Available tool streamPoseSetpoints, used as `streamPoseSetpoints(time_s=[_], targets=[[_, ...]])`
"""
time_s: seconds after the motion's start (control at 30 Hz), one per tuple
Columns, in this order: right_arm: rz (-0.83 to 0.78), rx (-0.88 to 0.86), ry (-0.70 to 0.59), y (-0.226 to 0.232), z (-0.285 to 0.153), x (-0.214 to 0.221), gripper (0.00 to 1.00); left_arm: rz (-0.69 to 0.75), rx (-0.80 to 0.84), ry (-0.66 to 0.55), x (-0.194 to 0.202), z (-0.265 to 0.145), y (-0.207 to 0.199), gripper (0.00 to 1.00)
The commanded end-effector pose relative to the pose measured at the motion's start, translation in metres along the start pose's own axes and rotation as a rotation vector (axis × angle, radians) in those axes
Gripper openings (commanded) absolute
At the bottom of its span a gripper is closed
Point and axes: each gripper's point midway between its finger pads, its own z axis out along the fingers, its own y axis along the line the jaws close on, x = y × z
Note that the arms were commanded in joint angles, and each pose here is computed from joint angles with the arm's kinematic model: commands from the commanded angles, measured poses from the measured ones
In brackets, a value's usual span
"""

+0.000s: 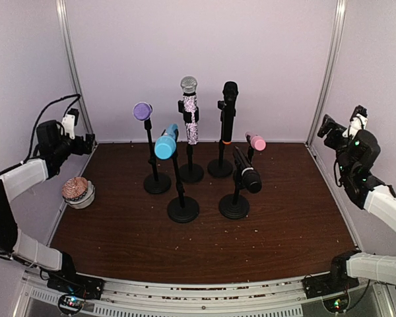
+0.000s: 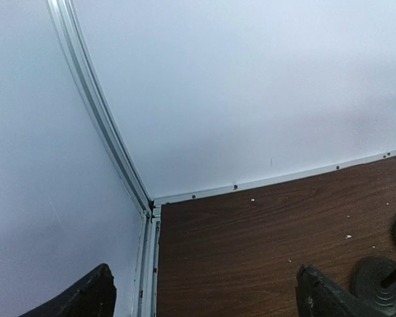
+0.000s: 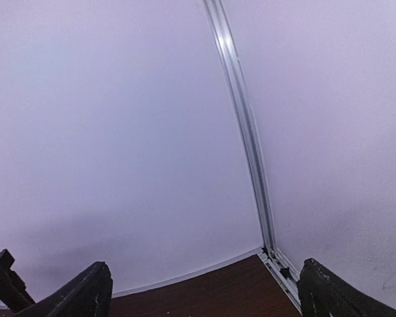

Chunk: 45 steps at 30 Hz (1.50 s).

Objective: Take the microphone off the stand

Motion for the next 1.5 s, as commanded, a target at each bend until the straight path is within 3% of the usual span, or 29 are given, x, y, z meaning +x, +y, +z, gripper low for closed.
streamPoseSetpoints(time_s=[0.0,0.27,0.43,0.67,0.83,1.1,1.47], targets=[[-0.137,-0.230,0.119,0.071,-0.013,-0.010,1.00,0.006,0.138,0.184,0.003,-0.027,-0.018,0.98],[-0.351,-0.615,0.110,0.190,-0.082,-0.011,1.00,0.028,0.383,0.227,-0.027,-0.072,-0.054,0.98],[-0.516,-0.851,0.133,0.252,-0.127,0.029,1.00,-0.029,0.552,0.176,-0.026,-0.103,-0.091,0.98],[-0.679,-1.080,0.079,0.316,-0.174,0.069,1.00,0.027,0.743,0.111,-0.018,-0.150,-0.135,0.98],[-0.749,-1.144,0.018,0.351,-0.187,0.079,0.99,0.133,0.824,0.057,-0.020,-0.165,-0.162,0.98],[-0.770,-1.137,-0.156,0.397,-0.206,0.061,0.97,0.076,0.877,-0.019,-0.021,-0.161,-0.190,0.97],[-0.745,-1.044,-0.262,0.433,-0.226,0.052,0.91,0.038,0.872,-0.043,-0.030,-0.156,-0.198,0.96]])
